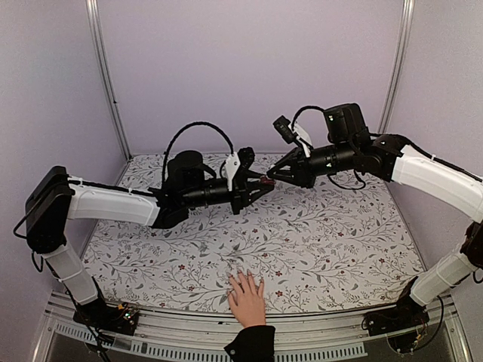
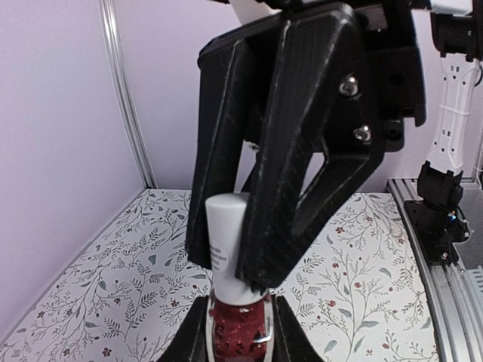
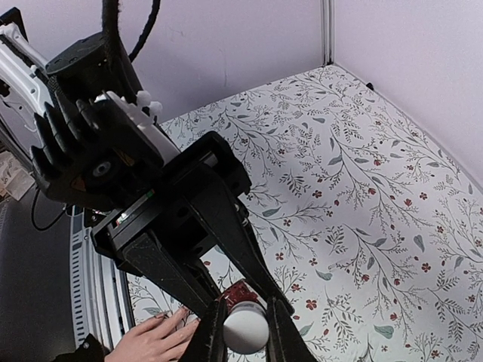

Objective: Paint the nails
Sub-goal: Unscrew the nail polish bottle.

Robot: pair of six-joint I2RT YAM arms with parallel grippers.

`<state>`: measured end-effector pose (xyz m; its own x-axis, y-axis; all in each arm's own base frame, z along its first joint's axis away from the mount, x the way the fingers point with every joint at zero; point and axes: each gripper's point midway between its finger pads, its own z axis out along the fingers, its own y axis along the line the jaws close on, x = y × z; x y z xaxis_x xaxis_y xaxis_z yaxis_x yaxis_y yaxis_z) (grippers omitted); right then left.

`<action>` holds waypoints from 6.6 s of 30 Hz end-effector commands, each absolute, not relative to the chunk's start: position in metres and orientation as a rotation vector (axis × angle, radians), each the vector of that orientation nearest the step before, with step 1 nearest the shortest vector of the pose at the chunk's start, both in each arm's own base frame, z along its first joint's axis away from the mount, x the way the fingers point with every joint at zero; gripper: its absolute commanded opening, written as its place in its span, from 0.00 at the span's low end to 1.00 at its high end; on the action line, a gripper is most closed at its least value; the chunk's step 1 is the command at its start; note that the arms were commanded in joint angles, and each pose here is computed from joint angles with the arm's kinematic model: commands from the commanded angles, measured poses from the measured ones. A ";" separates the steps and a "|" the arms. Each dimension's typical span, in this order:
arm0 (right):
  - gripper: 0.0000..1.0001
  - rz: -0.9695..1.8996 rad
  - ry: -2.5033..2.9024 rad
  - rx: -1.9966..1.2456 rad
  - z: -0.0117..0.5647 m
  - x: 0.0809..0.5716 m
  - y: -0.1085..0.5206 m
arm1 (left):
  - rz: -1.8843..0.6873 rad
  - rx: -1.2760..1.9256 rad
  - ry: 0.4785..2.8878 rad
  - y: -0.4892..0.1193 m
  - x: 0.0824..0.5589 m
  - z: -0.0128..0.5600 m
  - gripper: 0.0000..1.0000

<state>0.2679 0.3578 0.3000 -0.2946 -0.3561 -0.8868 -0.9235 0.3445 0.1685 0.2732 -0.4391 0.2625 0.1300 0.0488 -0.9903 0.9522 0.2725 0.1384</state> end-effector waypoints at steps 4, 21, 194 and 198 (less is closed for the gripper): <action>0.00 0.901 1.731 -1.123 0.333 0.263 0.353 | -0.893 1.095 1.218 -0.445 0.270 0.273 0.00; 0.00 0.935 1.686 -1.276 0.316 0.239 0.369 | -1.037 1.087 1.077 -0.443 0.248 0.302 0.00; 0.34 0.965 1.678 -0.750 0.327 0.282 0.377 | -0.666 0.859 1.180 -0.432 0.285 0.299 0.00; 0.31 0.976 1.684 -0.753 0.325 0.282 0.379 | -0.666 0.850 1.178 -0.431 0.285 0.301 0.00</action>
<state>0.2847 0.3734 0.3321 -0.2788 -0.0287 -0.9599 -0.8340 0.5028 0.2272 0.2860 -0.4282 0.2856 0.2402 0.0145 -0.9706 0.8283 0.5184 0.2127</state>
